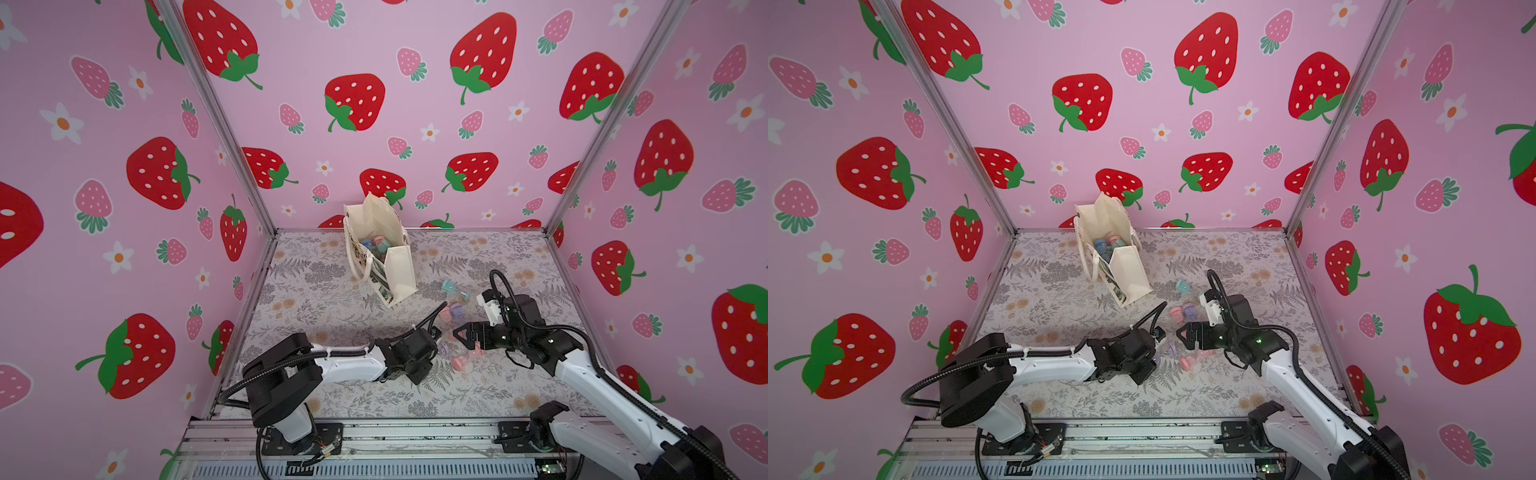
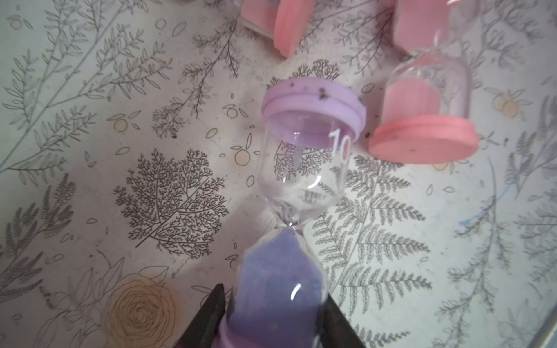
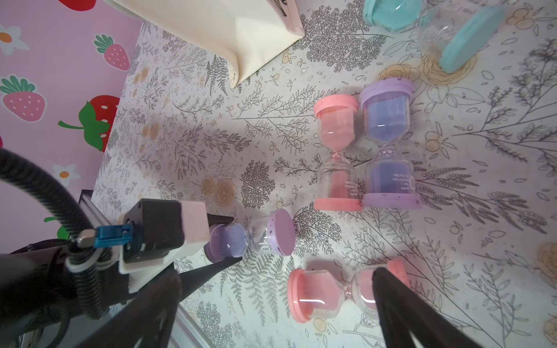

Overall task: Put the hourglass into the canvas bag
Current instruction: Pick up the hourglass from the center of the board, then place the hourglass in the canvas bag.

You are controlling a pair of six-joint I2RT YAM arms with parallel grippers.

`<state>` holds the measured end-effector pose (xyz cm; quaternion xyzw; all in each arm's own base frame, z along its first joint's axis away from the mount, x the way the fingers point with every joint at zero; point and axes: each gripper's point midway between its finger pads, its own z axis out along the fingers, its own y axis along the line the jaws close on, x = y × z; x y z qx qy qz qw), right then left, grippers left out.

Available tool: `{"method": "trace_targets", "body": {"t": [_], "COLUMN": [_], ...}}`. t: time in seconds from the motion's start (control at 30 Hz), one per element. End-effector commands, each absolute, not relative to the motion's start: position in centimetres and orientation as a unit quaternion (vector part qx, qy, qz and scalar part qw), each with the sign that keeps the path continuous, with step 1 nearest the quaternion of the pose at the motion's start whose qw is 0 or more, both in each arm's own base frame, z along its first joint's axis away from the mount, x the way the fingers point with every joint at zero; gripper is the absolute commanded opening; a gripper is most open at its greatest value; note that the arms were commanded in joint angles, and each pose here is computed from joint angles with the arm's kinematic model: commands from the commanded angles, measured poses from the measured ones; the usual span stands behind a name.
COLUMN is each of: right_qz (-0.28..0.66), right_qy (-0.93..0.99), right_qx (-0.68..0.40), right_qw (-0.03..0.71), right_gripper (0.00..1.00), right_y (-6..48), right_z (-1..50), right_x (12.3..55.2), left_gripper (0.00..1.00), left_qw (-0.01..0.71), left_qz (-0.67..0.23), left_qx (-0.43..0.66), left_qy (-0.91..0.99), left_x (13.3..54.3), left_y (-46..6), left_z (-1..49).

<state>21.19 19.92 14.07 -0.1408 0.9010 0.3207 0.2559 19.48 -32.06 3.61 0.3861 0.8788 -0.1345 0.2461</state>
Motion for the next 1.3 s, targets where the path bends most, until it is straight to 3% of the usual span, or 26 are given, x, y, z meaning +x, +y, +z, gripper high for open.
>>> {"method": "trace_targets", "body": {"t": [0.0, 0.6, 1.0, 1.27], "right_qz": [0.317, 0.335, 0.363, 0.389], "right_qy": [0.9, 0.878, 0.848, 0.824], "right_qx": [-0.138, -0.139, -0.157, -0.168], "right_qw": [0.266, 0.313, 0.353, 0.376], "right_gripper": [0.99, 0.99, 0.99, 0.99], "right_y": [19.8, 19.7, 20.9, 22.6], "right_z": [14.5, 18.2, 22.3, 25.2], "right_x": [21.6, 21.7, 22.8, 24.6], "left_gripper": [0.42, 0.37, 0.34, 0.34], "left_qw": [0.277, 0.325, 0.377, 0.42], "left_qz": [-0.149, -0.192, -0.225, -0.201], "left_qx": [0.379, 0.328, 0.252, 0.192], "left_qy": [0.87, 0.866, 0.863, 0.864], "left_x": [20.0, 21.3, 23.5, 26.2], "left_y": [-32.6, -31.8, -29.4, -26.3], "left_z": [5.4, 10.8, 18.4, 24.1]}}
